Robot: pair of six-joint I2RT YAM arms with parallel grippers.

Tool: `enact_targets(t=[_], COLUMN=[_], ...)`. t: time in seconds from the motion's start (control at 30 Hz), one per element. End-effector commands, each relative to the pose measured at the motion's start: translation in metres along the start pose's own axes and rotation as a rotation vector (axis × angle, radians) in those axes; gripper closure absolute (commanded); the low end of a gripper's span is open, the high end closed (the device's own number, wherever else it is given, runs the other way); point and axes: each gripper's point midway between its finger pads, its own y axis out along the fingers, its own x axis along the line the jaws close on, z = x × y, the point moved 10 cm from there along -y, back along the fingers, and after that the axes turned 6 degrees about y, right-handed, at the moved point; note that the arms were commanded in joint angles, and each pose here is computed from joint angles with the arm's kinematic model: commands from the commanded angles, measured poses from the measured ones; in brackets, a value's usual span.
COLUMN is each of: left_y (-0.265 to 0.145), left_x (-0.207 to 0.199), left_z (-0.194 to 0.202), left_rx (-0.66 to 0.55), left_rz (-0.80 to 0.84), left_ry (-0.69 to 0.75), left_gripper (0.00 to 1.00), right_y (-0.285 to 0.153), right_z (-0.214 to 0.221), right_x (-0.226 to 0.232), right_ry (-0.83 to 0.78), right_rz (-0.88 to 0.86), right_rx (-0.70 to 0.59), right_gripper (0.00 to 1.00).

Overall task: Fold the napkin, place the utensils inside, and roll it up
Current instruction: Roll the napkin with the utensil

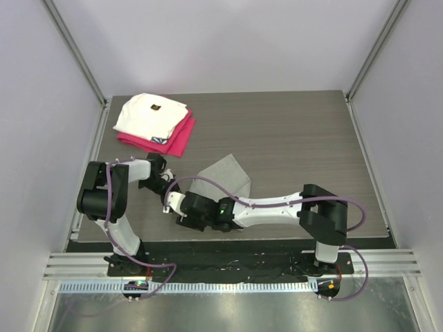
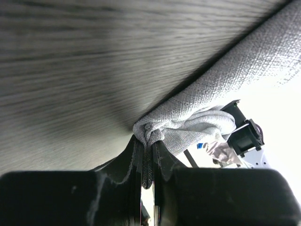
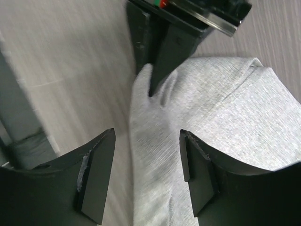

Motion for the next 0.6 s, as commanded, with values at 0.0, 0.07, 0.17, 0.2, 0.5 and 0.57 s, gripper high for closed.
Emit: enact_targets(t=[0.0, 0.07, 0.17, 0.2, 0.5, 0.57], left_y=[-0.004, -0.005, -0.008, -0.009, -0.012, -0.012], left_x=[-0.001, 0.000, -0.001, -0.001, 0.000, 0.000], left_z=[-0.001, -0.001, -0.002, -0.003, -0.004, -0.004], left_rx=[0.044, 0.052, 0.048, 0.046, 0.047, 0.049], left_rz=[0.015, 0.010, 0.001, -0.001, -0.008, -0.008], left_ry=[-0.004, -0.003, 0.003, 0.003, 0.002, 0.002], left_gripper=[1.00, 1.00, 1.00, 1.00, 1.00, 1.00], right_y=[0.016, 0.019, 0.022, 0.023, 0.039, 0.041], right_z=[-0.006, -0.006, -0.004, -0.003, 0.009, 0.012], right_x=[-0.005, 0.002, 0.005, 0.006, 0.015, 0.015], right_ry=[-0.022, -0.036, -0.041, -0.040, -0.050, -0.055], right_rz=[0.179, 0.144, 0.115, 0.109, 0.031, 0.041], right_rx=[-0.053, -0.069, -0.066, -0.063, -0.021, -0.008], right_gripper=[0.37, 0.38, 0.40, 0.41, 0.50, 0.49])
